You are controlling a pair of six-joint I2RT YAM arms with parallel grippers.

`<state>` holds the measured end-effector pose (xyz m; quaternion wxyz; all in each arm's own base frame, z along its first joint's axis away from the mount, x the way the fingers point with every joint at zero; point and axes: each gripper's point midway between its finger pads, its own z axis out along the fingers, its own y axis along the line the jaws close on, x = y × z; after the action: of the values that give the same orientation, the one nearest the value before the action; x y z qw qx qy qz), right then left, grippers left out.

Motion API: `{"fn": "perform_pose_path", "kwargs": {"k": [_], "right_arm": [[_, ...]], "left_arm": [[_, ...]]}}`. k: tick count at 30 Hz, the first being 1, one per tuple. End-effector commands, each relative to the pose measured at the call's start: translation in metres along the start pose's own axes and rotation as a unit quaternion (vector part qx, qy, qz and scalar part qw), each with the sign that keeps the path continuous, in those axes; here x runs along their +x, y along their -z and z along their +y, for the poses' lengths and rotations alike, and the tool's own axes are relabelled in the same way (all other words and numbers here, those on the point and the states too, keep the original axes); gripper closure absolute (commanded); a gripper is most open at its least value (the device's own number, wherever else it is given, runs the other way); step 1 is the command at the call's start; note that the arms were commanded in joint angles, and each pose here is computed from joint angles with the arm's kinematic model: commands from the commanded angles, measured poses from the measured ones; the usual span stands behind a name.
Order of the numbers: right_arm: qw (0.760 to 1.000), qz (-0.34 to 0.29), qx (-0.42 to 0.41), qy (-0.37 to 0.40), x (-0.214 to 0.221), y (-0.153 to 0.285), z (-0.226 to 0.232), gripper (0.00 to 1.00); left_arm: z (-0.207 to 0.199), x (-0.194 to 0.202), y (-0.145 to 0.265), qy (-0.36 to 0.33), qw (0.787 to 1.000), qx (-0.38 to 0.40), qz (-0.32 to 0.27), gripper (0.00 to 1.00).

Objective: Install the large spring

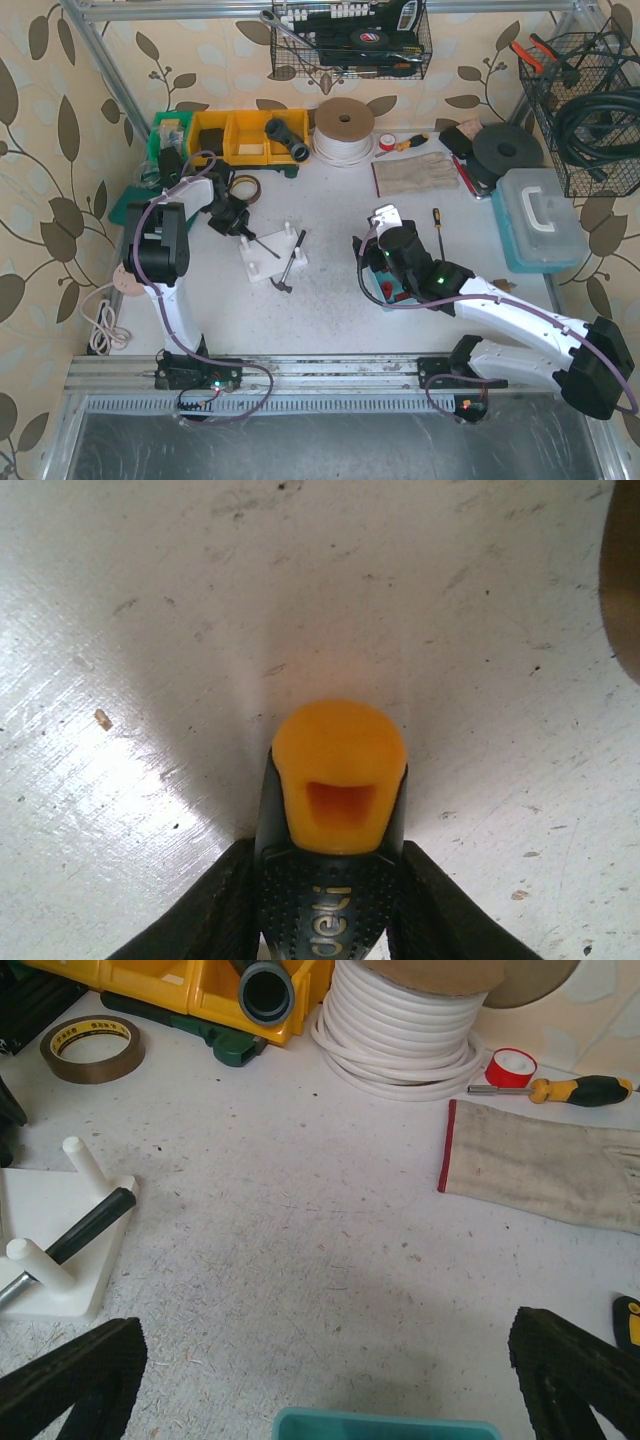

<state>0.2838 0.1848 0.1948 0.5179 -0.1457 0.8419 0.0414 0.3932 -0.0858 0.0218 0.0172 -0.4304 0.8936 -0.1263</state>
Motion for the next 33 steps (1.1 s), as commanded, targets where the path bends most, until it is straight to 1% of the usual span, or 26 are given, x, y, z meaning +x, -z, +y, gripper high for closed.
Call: {"fn": "perform_pose_path", "kwargs": {"k": [1, 6, 10, 13, 22, 25, 29, 33], "right_arm": [[1.0, -0.003, 0.013, 0.005, 0.0, 0.003, -0.004, 0.03], [1.0, -0.002, 0.016, 0.007, 0.001, 0.002, -0.005, 0.03], [0.999, -0.005, 0.046, 0.014, -0.002, 0.006, -0.017, 0.03], [0.999, -0.012, 0.043, 0.01, -0.002, 0.007, -0.017, 0.03], [0.999, -0.008, 0.045, 0.012, -0.001, 0.005, -0.016, 0.03], [0.999, -0.008, 0.045, 0.012, -0.001, 0.006, -0.017, 0.03], [0.999, -0.009, 0.043, 0.01, -0.001, 0.006, -0.016, 0.03], [0.999, -0.008, 0.04, 0.01, -0.001, 0.006, -0.015, 0.04]], "left_arm": [[-0.003, 0.006, 0.004, -0.005, 1.0, -0.002, 0.006, 0.64], [-0.012, 0.008, 0.015, -0.01, 1.0, 0.021, 0.004, 0.69], [-0.022, 0.009, 0.031, -0.015, 0.999, 0.048, -0.003, 0.74], [-0.031, 0.008, 0.045, -0.018, 0.997, 0.074, -0.013, 0.76], [-0.048, 0.009, 0.098, -0.01, 0.988, 0.146, -0.054, 0.8], [-0.053, 0.004, 0.116, 0.012, 0.98, 0.182, -0.083, 0.81], [-0.055, -0.009, 0.137, 0.061, 0.966, 0.213, -0.132, 0.82], [-0.06, -0.022, 0.139, 0.112, 0.955, 0.229, -0.154, 0.83]]}}
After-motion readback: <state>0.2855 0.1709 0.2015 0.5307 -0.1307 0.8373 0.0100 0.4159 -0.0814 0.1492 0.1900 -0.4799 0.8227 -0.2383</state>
